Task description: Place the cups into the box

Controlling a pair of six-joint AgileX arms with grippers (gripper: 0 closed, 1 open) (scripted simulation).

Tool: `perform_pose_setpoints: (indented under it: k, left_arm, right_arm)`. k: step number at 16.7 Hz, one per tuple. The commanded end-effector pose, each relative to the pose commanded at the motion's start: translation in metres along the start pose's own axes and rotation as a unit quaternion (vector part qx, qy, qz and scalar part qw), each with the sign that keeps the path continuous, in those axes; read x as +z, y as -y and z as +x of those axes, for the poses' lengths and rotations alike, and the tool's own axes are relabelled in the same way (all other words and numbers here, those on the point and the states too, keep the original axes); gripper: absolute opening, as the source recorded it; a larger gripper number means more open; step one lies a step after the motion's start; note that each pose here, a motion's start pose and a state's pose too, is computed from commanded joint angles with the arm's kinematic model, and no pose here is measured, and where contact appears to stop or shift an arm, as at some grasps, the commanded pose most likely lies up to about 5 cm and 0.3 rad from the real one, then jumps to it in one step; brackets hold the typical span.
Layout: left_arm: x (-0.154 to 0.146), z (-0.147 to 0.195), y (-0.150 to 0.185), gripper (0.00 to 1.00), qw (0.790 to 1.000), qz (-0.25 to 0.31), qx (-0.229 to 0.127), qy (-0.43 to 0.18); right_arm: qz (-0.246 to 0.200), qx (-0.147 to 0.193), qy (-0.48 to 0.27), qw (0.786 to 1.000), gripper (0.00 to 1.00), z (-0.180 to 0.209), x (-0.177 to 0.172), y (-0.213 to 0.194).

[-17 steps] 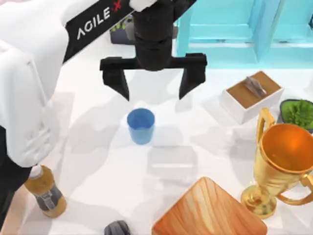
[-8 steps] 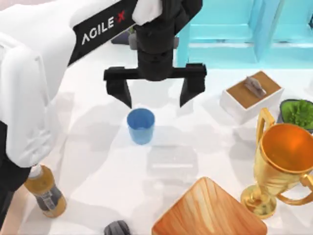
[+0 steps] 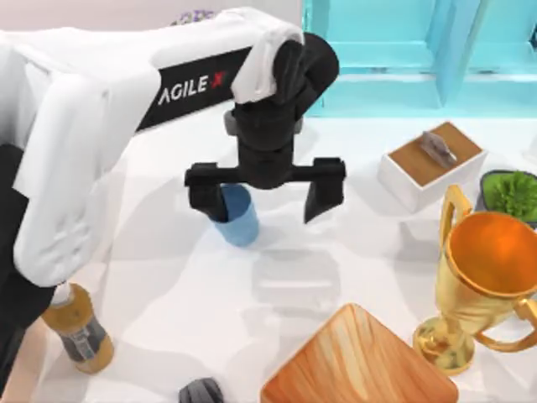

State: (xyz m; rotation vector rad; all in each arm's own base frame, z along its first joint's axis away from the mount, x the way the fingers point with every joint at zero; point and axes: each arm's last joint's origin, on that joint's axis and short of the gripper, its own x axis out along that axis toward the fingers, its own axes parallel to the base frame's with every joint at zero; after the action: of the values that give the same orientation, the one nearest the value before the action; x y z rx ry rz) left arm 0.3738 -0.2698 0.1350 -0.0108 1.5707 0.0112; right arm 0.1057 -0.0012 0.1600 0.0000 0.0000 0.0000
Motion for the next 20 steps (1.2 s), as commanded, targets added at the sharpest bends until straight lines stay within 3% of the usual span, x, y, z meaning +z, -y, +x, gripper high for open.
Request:
perform_pose_setpoints:
  k: [3,16,20]
  left_arm:
    - [0.0000,0.0000,0.0000,1.00,1.000,0.000,0.000,0.000]
    - [0.0000,0.0000,0.0000,0.02,1.000,0.000,0.000,0.000]
    - [0.0000,0.0000,0.0000,0.00,1.000,0.000,0.000,0.000]
  right_arm:
    - [0.000,0.000,0.000,1.000,1.00,0.0000,0.0000,0.0000]
    - [0.000,0.000,0.000,1.000,1.00,0.0000,0.0000,0.0000]
    - [0.000,0.000,0.000,1.000,1.00,0.0000,0.0000,0.0000]
